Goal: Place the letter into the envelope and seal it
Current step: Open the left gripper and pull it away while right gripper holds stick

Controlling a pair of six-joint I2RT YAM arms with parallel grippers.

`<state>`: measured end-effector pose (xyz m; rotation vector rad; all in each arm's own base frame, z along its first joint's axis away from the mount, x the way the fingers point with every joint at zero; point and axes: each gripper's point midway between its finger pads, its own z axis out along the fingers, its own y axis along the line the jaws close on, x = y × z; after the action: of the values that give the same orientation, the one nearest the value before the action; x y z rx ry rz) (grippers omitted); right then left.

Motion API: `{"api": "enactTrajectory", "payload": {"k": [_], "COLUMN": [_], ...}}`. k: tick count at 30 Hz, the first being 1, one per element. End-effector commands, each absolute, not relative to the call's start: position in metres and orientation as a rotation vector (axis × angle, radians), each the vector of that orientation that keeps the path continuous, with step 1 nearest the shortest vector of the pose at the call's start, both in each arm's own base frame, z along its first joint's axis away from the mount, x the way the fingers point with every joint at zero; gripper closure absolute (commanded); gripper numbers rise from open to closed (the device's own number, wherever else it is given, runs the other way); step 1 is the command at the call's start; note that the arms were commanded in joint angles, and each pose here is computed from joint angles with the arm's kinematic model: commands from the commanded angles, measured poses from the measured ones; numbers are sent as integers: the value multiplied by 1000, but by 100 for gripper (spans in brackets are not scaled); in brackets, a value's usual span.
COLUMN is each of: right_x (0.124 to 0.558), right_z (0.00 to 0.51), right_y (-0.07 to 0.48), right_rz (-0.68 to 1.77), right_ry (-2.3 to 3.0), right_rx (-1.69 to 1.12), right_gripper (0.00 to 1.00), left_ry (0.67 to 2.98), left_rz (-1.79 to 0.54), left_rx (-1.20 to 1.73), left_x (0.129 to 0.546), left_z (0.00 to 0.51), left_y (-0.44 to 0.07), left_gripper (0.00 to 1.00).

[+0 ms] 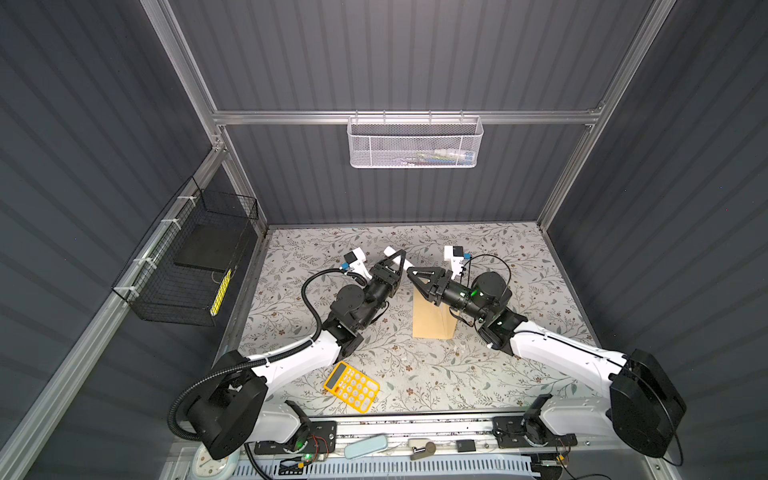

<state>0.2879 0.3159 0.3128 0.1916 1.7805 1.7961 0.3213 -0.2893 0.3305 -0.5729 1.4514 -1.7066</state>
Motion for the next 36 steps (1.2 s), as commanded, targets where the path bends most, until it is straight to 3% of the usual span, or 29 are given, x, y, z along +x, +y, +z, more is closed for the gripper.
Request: {"api": "enactTrajectory", "payload": {"k": [1, 15, 16, 18, 19, 23, 30, 36], "right_x": [295, 293, 293, 292, 291, 287, 281, 265], "right_z": [328, 327, 324, 321, 320, 310, 307, 312], "right_y": [315, 314, 314, 311, 310, 303, 279, 252], "right_rz": [1784, 1770, 1761, 1735, 1722, 1641, 1538, 1415], "right_ry": [1731, 1758, 1776, 1806, 1822, 1923, 1996, 2056], "right_rx": [173, 137, 137, 135, 132, 118, 118, 81], "right_gripper": [67, 84, 84, 86, 86, 88, 89, 89], "left_ry": [1413, 1413, 1417, 1440, 1454, 1479, 1585, 1659], "left_rz": [-1722, -1740, -1739, -1722, -1712, -1651, -1435, -1170], "left_rx": [-550, -553, -555, -559, -559, -560, -498, -400], "left_x": [316, 315, 315, 315, 315, 313, 305, 297], "left_z": [337, 332, 332, 327, 325, 321, 313, 310], "left_y": [-289, -291, -291, -290, -290, -283, -261, -215], "left_gripper": [100, 98, 93, 58, 49, 22, 6, 0]}}
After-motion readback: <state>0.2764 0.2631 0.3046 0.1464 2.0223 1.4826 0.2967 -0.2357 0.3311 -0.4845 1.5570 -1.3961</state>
